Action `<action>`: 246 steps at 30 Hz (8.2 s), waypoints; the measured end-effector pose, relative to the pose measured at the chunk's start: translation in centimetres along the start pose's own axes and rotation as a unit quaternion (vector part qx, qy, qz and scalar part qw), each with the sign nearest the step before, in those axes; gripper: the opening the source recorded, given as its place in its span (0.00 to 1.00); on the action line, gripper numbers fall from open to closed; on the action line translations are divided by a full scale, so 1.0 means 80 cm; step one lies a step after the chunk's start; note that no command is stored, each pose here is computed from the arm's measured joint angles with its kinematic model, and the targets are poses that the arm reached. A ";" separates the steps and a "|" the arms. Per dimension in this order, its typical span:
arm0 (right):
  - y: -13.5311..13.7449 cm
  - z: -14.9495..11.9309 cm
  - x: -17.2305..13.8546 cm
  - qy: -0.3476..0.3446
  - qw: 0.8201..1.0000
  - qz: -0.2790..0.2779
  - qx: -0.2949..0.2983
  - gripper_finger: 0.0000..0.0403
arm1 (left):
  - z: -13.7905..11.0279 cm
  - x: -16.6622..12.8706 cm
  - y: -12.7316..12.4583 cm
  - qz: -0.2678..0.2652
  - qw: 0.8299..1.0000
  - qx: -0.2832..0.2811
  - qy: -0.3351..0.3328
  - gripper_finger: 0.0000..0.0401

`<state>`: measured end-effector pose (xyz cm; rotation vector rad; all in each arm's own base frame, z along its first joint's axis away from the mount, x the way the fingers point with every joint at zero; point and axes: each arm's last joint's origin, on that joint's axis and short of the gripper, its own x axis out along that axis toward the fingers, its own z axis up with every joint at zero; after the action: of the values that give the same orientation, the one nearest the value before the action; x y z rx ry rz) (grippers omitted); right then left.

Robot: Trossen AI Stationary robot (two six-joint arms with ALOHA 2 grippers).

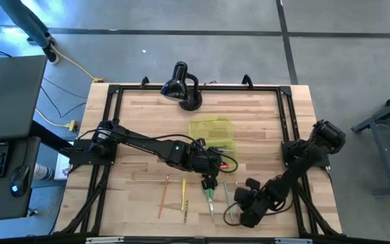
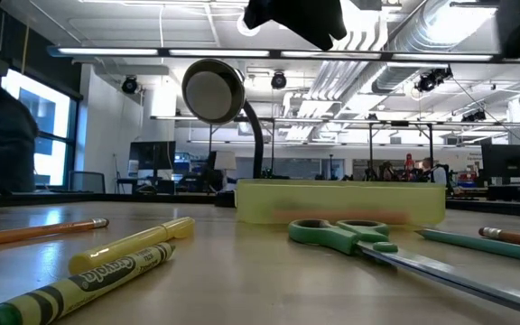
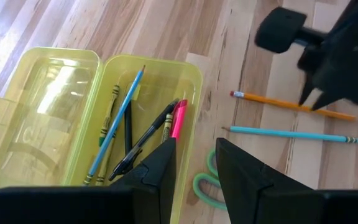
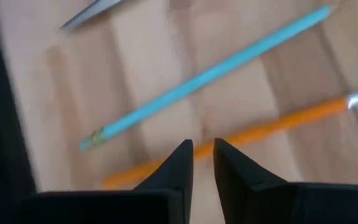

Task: Pick & place school supplies into a supply box
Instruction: Put the right yellow pencil into the yellow supply box

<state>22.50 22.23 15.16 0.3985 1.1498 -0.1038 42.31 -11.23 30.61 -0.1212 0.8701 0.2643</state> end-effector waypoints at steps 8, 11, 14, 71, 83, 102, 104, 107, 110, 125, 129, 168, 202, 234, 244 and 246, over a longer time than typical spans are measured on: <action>0.007 -0.011 -0.008 0.040 0.999 0.029 0.014 0.22 | 0.000 0.000 0.000 0.000 1.000 -0.001 -0.001 0.36; 0.006 -0.009 -0.008 0.020 0.999 0.018 0.046 0.26 | 0.001 0.000 0.000 -0.001 1.000 -0.003 -0.003 0.36; 0.003 -0.003 -0.007 0.006 0.995 0.010 0.098 0.29 | 0.001 0.000 -0.001 -0.002 1.000 -0.004 -0.006 0.36; -0.038 0.008 0.025 0.050 0.991 -0.122 0.020 0.07 | 0.002 0.000 -0.001 -0.004 1.000 -0.003 -0.008 0.36; -0.028 0.004 0.025 0.040 0.995 -0.091 0.017 0.16 | 0.002 0.000 -0.001 -0.004 1.000 -0.003 -0.008 0.36; -0.016 -0.058 0.021 -0.144 0.982 -0.122 -0.025 0.31 | 0.002 0.000 -0.001 -0.004 1.000 -0.007 -0.009 0.36; -0.023 -0.074 0.029 -0.160 0.982 -0.093 -0.029 0.31 | 0.002 0.000 -0.001 -0.005 1.000 -0.013 -0.009 0.36; -0.039 -0.098 0.036 -0.213 0.974 -0.060 -0.038 0.31 | 0.002 0.000 -0.001 -0.004 1.000 -0.017 -0.009 0.36; -0.053 -0.120 0.037 -0.278 0.957 -0.041 -0.077 0.31 | 0.002 0.000 -0.001 -0.005 1.000 -0.018 -0.009 0.36; -0.115 -0.124 -0.005 -0.384 0.921 0.000 -0.069 0.31 | 0.003 0.000 -0.002 -0.005 1.000 -0.021 -0.012 0.36; -0.138 -0.122 0.005 -0.372 0.928 0.001 -0.029 0.31 | 0.003 0.000 -0.002 -0.006 1.000 -0.021 -0.013 0.36; -0.137 -0.117 0.070 -0.349 0.928 -0.112 -0.069 0.27 | 0.003 0.000 -0.001 -0.001 1.000 -0.020 -0.015 0.36; -0.064 0.009 0.009 -0.368 0.904 -0.120 -0.181 0.01 | 0.003 0.000 -0.003 -0.019 0.999 -0.033 -0.008 0.36; -0.180 0.141 0.036 -0.337 0.933 -0.091 -0.088 0.03 | 0.002 0.000 -0.001 0.004 0.998 -0.055 -0.014 0.36; -0.179 0.142 0.057 -0.353 0.929 -0.072 -0.081 0.05 | 0.002 0.000 -0.002 0.004 0.998 -0.055 -0.013 0.36; -0.179 0.142 0.059 -0.352 0.930 -0.066 -0.082 0.04 | 0.002 0.000 -0.002 0.003 0.998 -0.056 -0.012 0.36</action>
<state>30.25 5.49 11.17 0.1089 0.4661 -0.2444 42.45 -11.32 30.68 -0.2200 0.8315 0.3199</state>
